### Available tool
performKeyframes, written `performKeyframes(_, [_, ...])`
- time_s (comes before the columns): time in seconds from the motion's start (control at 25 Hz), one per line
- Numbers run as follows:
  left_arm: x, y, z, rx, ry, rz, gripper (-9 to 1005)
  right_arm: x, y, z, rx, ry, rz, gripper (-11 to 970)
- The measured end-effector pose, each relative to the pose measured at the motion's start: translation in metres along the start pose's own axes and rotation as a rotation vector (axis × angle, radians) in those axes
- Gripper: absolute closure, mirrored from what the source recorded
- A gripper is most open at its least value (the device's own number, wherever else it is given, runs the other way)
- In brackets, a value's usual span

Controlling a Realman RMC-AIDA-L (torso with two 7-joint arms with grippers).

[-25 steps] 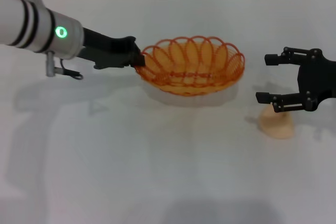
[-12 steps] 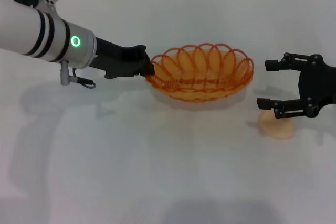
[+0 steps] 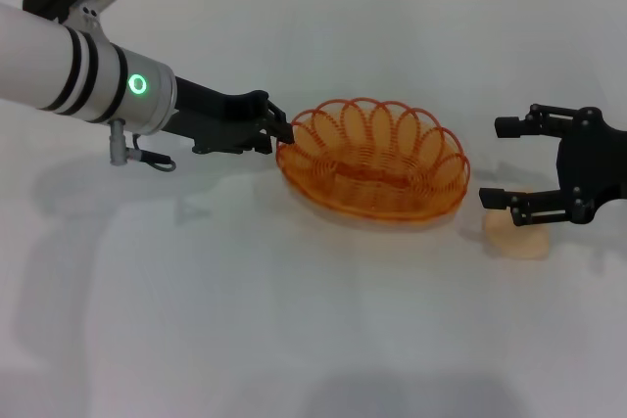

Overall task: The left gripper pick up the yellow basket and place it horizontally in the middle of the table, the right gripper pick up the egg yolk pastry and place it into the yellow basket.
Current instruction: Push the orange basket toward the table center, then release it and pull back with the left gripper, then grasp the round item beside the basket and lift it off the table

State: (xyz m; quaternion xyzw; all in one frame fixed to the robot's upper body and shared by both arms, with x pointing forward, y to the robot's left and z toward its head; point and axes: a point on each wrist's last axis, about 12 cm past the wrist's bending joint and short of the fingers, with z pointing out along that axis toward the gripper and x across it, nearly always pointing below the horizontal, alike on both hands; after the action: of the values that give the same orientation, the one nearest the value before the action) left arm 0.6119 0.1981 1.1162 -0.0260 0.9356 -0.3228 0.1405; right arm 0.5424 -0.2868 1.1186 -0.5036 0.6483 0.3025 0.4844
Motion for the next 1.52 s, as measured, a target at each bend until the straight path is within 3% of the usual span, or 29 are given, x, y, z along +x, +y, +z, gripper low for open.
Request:
performKeyframes(0.24, [0.001, 0.002, -0.001, -0.004, 0.008, -0.001, 669, 0.000, 0.000, 0.000, 0.000, 0.000, 0.001, 101])
performKeyframes(0.44, [0.002, 0.001, -0.002, 0.000, 0.023, 0.018, 427, 0.001, 0.000, 0.000, 0.005, 0.002, 0.002, 101])
performKeyframes(0.68, [-0.001, -0.002, -0.012, 0.018, 0.034, 0.138, 224, 0.001, 0.000, 0.000, 0.000, -0.001, 0.012, 102])
performKeyframes(0.84, [-0.004, 0.003, -0.023, 0.060, 0.029, 0.276, 186, 0.000, 0.000, 0.000, 0.001, -0.002, 0.030, 102])
performKeyframes(1.08, [-0.003, 0.021, -0.050, 0.197, -0.065, 0.474, 143, -0.001, -0.002, -0.002, 0.005, 0.003, 0.066, 101])
performKeyframes(1.28, [0.014, 0.041, -0.067, 0.288, -0.134, 0.694, 136, 0.000, -0.003, -0.006, -0.002, 0.028, 0.074, 102])
performKeyframes(1.52, [0.043, 0.061, -0.072, 0.317, -0.184, 0.938, 137, -0.004, -0.005, -0.012, -0.004, 0.116, 0.098, 102])
